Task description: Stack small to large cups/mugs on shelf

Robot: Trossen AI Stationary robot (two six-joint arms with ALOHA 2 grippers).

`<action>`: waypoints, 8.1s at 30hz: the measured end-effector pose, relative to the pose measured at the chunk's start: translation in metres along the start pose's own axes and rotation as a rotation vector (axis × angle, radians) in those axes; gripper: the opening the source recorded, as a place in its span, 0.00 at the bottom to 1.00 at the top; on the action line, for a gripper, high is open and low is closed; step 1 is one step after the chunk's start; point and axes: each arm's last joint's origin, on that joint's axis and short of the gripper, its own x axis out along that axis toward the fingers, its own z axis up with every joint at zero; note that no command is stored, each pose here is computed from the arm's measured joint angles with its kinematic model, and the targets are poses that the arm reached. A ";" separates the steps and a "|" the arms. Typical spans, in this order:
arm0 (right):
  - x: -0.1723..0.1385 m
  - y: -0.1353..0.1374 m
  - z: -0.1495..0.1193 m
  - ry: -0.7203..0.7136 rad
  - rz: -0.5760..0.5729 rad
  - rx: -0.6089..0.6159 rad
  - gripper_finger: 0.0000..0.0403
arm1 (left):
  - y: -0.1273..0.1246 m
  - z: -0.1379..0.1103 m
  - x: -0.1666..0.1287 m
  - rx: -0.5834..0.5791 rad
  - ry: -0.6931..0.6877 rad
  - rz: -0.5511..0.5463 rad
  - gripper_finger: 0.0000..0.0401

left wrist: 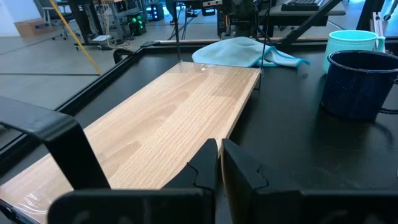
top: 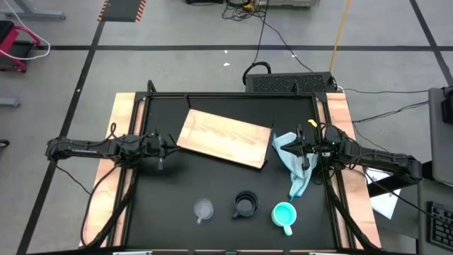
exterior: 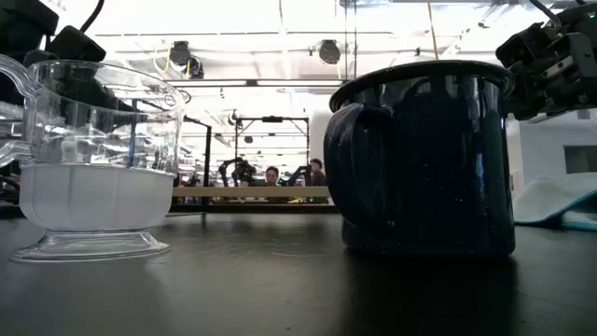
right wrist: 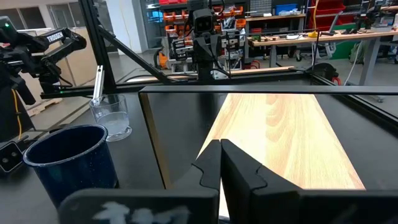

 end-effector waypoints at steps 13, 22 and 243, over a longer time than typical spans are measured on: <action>0.000 0.000 0.000 0.000 0.000 0.000 0.00 | 0.000 0.000 0.000 0.000 0.000 0.000 0.06; 0.000 0.000 0.000 0.000 0.000 0.000 0.00 | 0.000 0.000 0.000 0.000 0.001 0.000 0.06; 0.000 0.000 0.003 -0.034 0.001 -0.065 0.00 | -0.155 0.072 0.168 0.168 0.929 -0.521 0.02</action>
